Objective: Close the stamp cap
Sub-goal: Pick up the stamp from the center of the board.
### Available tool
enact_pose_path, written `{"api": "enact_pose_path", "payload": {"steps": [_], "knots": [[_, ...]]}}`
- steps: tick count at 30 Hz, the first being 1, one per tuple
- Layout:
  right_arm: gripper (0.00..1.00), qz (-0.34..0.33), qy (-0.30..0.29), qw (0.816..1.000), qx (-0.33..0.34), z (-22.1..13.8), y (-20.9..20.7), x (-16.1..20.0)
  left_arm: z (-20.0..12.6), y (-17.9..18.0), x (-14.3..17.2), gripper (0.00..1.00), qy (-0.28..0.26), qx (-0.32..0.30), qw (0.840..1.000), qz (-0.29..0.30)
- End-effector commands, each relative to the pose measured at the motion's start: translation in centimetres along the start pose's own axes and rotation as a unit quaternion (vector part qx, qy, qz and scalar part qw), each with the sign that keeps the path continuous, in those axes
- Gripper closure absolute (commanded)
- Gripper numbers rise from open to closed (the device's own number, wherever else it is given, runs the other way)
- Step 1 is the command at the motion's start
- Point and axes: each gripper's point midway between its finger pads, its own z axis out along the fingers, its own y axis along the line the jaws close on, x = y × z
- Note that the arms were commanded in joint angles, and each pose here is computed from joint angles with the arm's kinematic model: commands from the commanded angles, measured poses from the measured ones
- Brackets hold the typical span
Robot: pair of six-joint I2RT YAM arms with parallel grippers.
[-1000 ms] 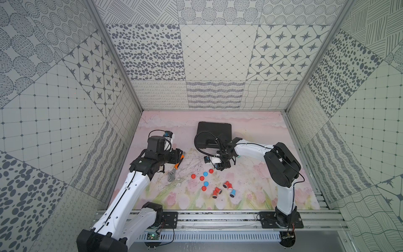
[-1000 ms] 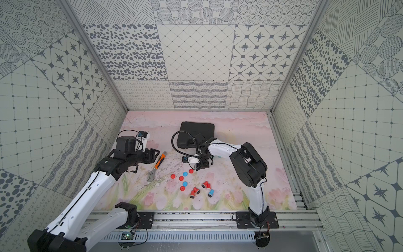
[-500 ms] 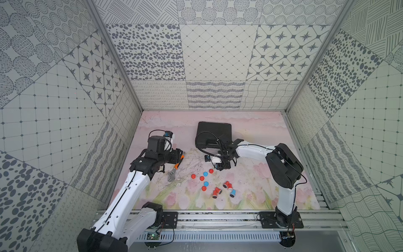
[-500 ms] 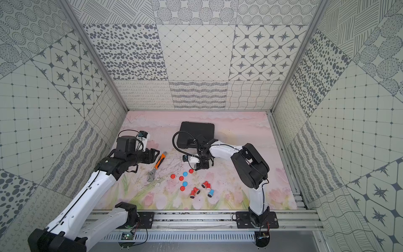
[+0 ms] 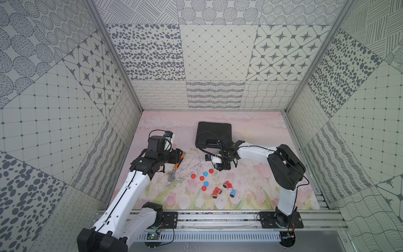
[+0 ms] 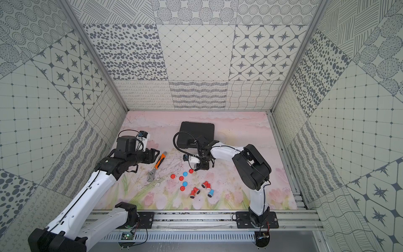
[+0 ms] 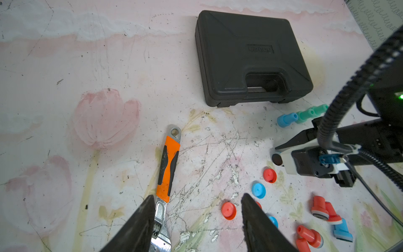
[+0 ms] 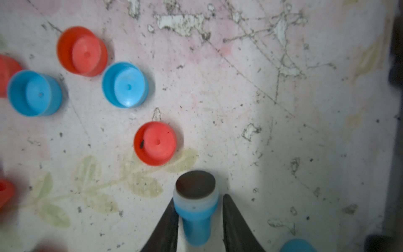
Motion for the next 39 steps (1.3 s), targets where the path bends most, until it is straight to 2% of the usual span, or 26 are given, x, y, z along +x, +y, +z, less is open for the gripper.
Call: {"api": "enact_pose_path", "payload": {"steps": [1,14,22,31,36,39], "knots": [[0.67,0.018,0.033,0.999,-0.003,0.5,0.5,2.1,-0.3,-0.1,-0.8,0.37,-0.01,0.002,1.0,0.008],[0.8,0.023,0.023,0.999,-0.01,0.7,1.0,2.0,-0.2,-0.1,-0.7,0.37,-0.008,0.002,1.0,0.008],[0.86,0.013,-0.023,0.999,0.034,-1.8,0.1,-0.1,0.2,-1.1,-0.5,0.38,-0.004,0.033,0.999,0.001],[0.92,-0.039,-0.095,0.988,0.117,-6.2,1.1,-4.8,-0.5,-6.8,-1.9,0.41,0.006,0.135,0.991,-0.017],[0.95,-0.049,-0.149,0.977,0.146,-9.1,2.1,-7.6,-0.4,-10.2,-0.9,0.41,0.031,0.183,0.982,-0.022],[0.92,-0.037,-0.17,0.974,0.144,-11.0,2.9,-8.8,-0.4,-12.1,-0.6,0.41,0.04,0.217,0.975,-0.034]]}}
